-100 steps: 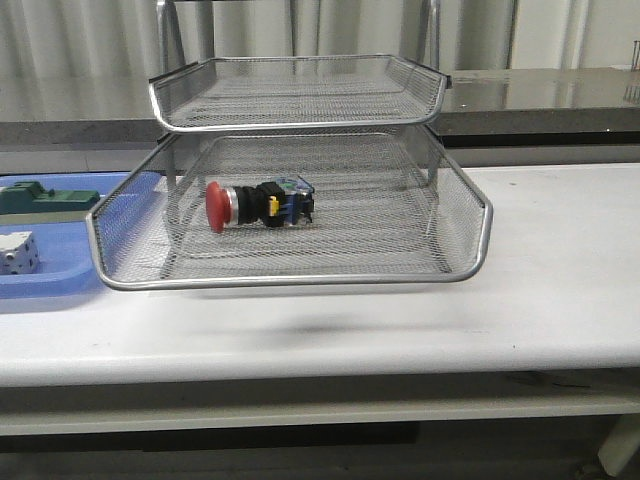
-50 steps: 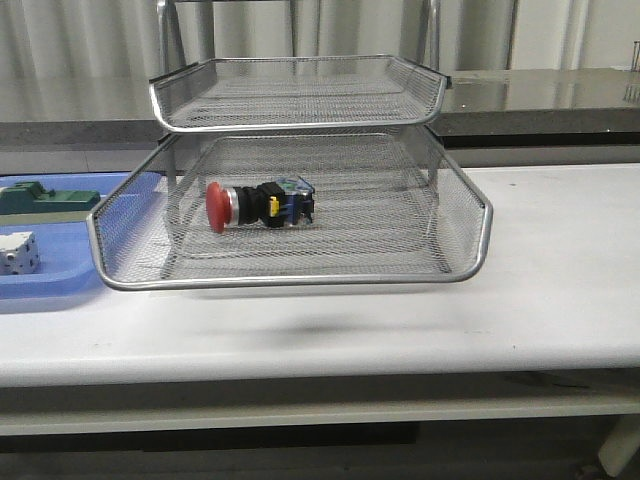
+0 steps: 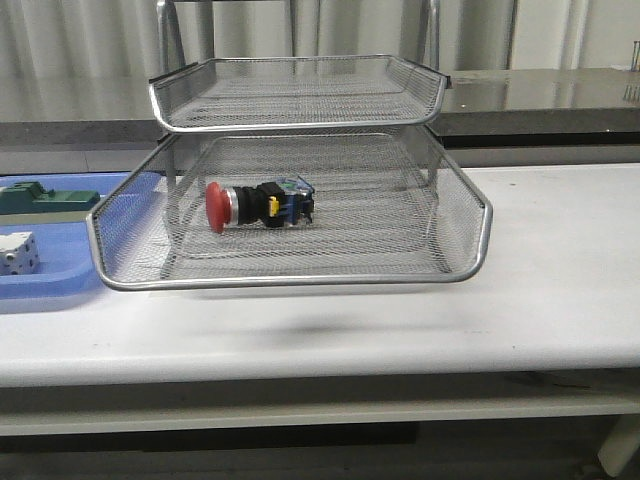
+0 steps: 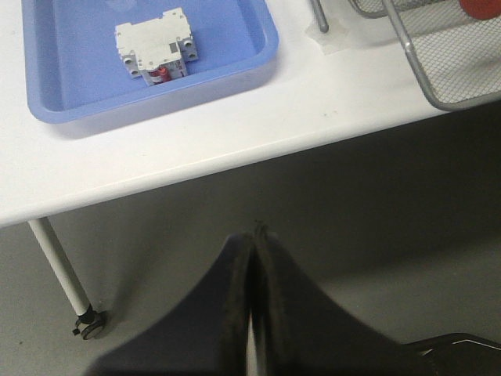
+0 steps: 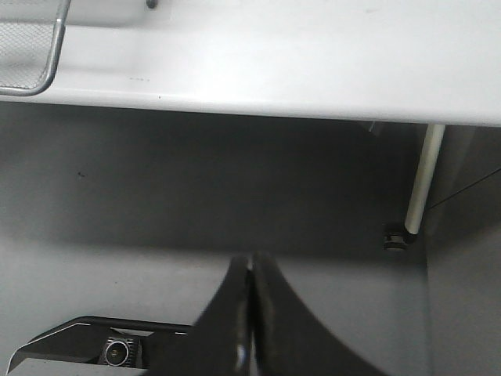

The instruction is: Place button on rack with both arms

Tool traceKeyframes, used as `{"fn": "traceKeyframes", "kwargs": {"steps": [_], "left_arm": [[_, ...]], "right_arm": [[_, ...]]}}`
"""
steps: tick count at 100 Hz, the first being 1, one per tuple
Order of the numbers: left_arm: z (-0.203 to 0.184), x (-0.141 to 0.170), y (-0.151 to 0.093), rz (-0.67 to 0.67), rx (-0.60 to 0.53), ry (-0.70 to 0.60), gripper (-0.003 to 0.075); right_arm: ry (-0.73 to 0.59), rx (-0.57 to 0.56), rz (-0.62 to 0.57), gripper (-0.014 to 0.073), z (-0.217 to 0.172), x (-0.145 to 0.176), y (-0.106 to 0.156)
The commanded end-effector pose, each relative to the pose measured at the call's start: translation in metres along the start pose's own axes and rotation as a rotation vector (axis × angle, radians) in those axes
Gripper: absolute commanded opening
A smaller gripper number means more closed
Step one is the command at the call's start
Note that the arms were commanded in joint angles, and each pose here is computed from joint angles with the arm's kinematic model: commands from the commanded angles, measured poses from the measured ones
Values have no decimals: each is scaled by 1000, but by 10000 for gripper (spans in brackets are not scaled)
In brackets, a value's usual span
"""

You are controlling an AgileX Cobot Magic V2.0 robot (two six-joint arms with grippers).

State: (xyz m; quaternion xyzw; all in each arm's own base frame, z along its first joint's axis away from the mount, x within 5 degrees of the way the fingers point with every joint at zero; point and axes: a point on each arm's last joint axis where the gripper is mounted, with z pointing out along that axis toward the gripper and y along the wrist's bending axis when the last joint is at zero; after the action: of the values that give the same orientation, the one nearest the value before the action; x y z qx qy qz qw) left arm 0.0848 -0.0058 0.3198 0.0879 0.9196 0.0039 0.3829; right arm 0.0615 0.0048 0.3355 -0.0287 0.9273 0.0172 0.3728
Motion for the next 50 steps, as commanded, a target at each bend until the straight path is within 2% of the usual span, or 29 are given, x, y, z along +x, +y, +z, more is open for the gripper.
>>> {"fn": "traceKeyframes", "kwargs": {"steps": [1, 34, 50], "left_arm": [[-6, -11, 1, -19, -5, -80, -21], [-6, -11, 1, -19, -5, -80, -21], [-6, -11, 1, -19, -5, -80, -21]], "right_arm": [[-68, 2, -7, -62, -5, -9, 0], [-72, 0, -6, -62, -5, -10, 0], [-158, -68, 29, -62, -4, -19, 6]]}}
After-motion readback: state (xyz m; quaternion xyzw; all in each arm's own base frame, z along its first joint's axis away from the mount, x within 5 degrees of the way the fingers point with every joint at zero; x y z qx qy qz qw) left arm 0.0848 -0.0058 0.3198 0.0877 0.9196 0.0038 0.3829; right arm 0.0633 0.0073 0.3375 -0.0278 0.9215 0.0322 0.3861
